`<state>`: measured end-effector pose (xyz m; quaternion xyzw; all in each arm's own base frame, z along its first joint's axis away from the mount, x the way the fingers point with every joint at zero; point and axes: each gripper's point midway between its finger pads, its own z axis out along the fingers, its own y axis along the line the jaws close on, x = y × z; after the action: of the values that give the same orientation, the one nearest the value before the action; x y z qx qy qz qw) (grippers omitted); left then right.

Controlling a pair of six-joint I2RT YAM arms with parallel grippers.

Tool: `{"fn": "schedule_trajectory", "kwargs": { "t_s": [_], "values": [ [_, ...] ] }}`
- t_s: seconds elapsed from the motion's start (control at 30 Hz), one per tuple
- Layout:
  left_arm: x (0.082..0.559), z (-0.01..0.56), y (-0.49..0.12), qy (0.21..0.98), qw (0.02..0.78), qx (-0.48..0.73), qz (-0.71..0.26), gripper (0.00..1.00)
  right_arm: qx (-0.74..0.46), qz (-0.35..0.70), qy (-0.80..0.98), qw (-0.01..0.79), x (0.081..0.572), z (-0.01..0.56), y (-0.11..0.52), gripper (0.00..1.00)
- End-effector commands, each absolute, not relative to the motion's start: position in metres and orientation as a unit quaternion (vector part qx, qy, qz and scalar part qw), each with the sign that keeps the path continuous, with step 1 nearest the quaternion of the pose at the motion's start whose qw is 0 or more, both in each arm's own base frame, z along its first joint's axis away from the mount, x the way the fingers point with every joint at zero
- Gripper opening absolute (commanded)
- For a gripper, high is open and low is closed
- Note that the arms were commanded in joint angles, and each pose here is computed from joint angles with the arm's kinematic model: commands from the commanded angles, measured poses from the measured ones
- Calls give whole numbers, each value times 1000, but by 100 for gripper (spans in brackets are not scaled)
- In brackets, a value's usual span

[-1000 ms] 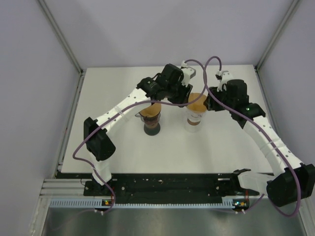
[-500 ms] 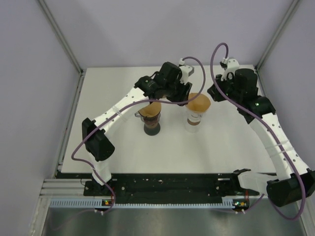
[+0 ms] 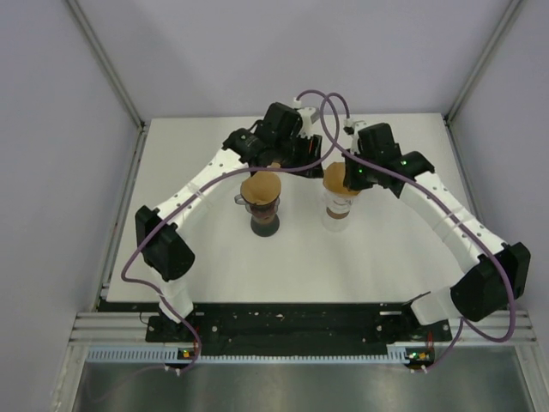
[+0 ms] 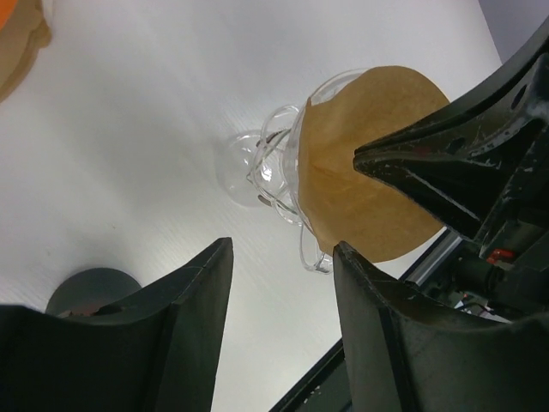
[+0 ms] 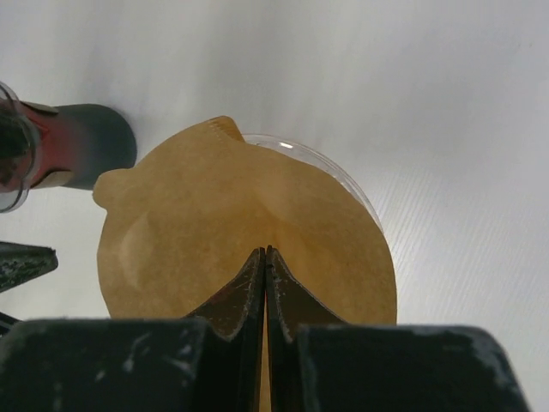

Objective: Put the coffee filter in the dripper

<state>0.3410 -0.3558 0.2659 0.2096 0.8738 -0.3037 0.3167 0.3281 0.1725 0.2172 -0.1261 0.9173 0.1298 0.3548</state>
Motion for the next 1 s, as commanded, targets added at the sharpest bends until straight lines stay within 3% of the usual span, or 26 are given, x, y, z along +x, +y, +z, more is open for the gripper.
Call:
{"fn": "schedule_trajectory", "kwargs": {
  "t_s": [0.0,0.6,0.97],
  "values": [
    [333,276,-367,864,311,200,-341,56,-100,107,915,376,337,234,168,0],
    [328,243,-389,871,243,195,-381,42,-115,50,948,292,339,169,189,0],
    [336,247,-381,873,250,187,-374,41,-127,46,959,250,335,139,194,0]
  ]
}}
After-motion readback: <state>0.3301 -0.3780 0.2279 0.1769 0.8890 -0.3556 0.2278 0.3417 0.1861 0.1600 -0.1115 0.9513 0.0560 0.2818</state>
